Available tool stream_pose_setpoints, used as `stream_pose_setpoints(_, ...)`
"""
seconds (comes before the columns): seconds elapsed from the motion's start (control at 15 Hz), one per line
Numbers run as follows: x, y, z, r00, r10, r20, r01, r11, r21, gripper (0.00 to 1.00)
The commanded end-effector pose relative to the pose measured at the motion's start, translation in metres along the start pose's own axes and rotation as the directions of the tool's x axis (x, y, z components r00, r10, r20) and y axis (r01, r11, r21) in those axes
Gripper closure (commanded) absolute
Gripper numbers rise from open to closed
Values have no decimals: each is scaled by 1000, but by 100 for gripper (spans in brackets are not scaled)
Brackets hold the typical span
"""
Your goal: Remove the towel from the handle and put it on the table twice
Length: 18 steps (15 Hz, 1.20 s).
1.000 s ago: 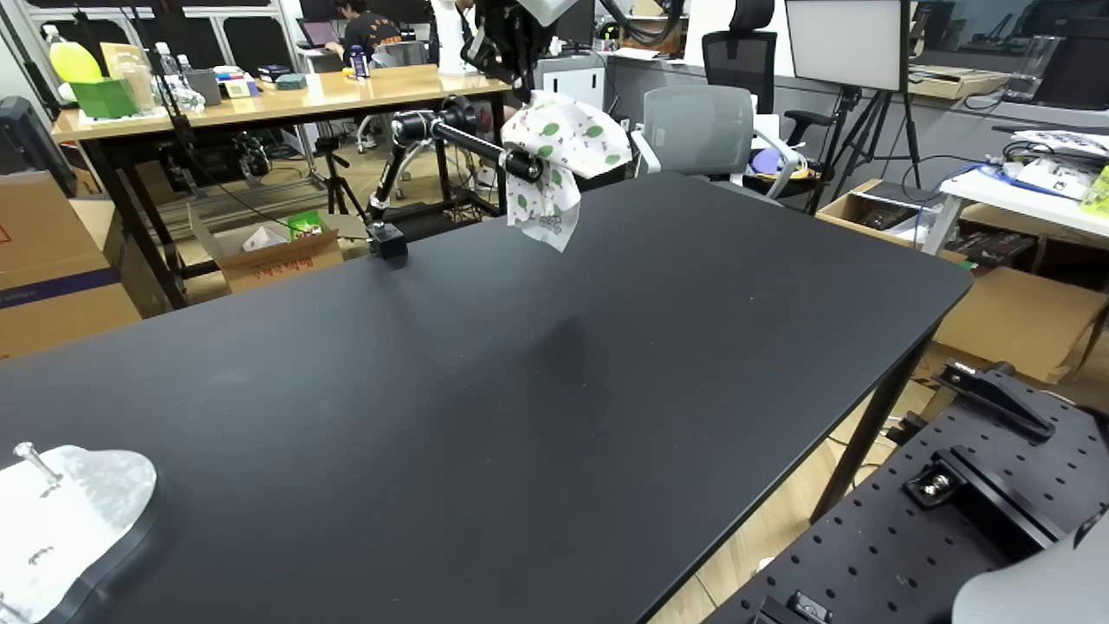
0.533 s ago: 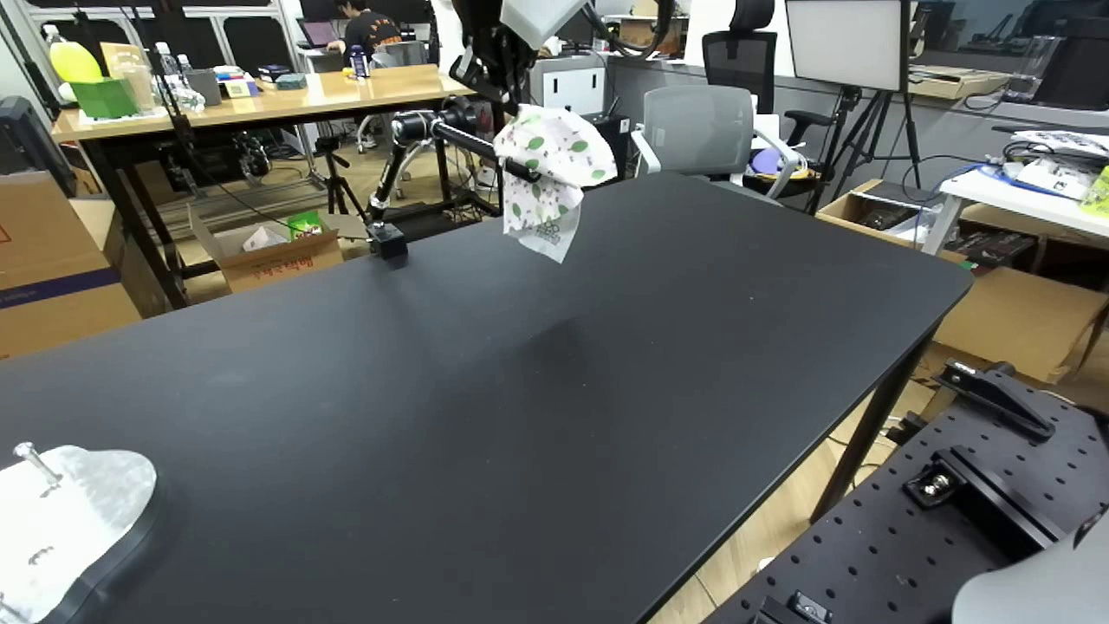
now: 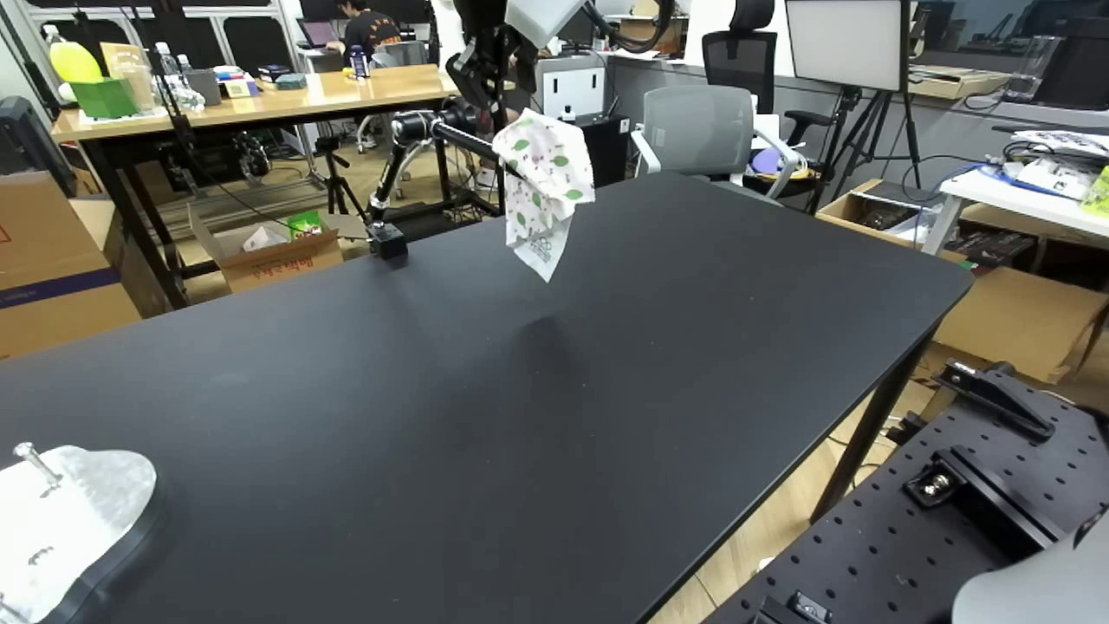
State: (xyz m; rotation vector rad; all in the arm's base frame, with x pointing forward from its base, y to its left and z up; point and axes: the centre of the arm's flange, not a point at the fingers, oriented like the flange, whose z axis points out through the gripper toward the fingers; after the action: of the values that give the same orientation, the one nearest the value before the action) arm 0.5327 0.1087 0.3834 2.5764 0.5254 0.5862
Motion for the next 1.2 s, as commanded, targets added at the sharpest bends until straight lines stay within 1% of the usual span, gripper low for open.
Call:
stream_pose_setpoints(0.0,16,4,-6,999,-18,-33,18,1000,4,12)
stream_pose_setpoints(0.07,19,4,-9,999,-30,-44,30,1000,2,5)
stream_pose_setpoints(0.13,22,4,-14,998,-36,-56,37,999,11,1)
stream_pose_setpoints(0.2,25,4,-18,997,-38,-62,40,999,22,0)
stream_pose_setpoints(0.33,30,12,-26,998,15,-59,-13,999,46,0)
stream_pose_setpoints(0.4,22,-1,-16,998,-24,-55,24,1000,-3,0)
stream_pose_setpoints(0.73,25,6,-19,998,-2,-63,4,1000,23,0)
stream_pose_setpoints(1.07,25,6,-19,998,-2,-63,4,1000,24,0)
stream_pose_setpoints(1.13,26,7,-22,1000,23,-16,-22,999,34,0)
